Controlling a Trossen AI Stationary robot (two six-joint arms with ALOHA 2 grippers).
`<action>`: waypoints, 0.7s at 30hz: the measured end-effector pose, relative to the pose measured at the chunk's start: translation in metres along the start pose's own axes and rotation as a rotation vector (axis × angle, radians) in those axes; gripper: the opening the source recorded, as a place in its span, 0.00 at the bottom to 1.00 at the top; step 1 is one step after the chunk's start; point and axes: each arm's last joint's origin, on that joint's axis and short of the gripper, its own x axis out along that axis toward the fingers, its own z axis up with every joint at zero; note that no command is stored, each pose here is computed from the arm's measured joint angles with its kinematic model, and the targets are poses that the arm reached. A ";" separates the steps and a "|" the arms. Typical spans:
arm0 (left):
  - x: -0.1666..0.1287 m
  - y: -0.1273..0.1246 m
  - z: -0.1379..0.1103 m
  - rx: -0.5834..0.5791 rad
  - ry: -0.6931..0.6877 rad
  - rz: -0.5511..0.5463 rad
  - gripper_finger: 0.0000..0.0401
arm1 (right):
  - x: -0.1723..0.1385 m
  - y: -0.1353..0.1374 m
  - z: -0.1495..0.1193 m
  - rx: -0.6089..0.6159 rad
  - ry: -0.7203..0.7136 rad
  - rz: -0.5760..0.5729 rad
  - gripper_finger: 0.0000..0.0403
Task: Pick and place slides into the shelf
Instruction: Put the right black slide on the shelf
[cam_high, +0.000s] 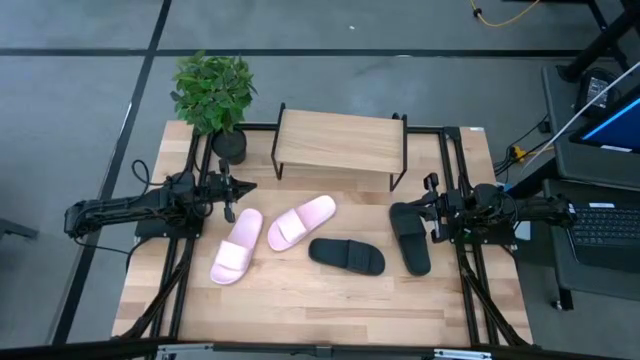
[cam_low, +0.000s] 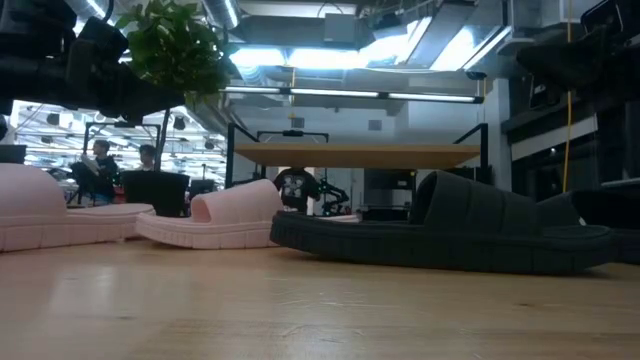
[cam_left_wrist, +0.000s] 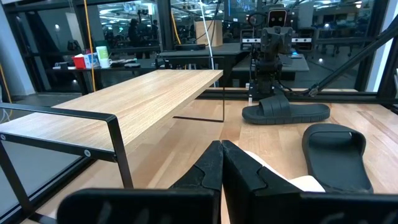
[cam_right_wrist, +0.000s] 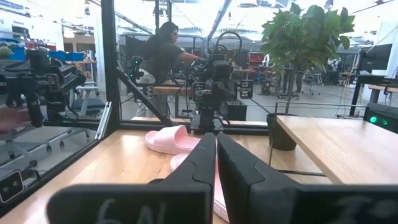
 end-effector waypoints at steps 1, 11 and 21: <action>0.000 0.000 0.000 0.000 0.000 0.000 0.00 | 0.000 0.000 0.000 0.003 0.000 0.000 0.05; 0.000 0.000 0.000 -0.001 0.000 0.000 0.00 | 0.000 0.000 0.000 0.083 0.000 0.000 0.05; 0.000 -0.002 0.000 -0.076 0.000 -0.059 0.00 | 0.000 0.000 -0.002 0.080 0.017 0.001 0.05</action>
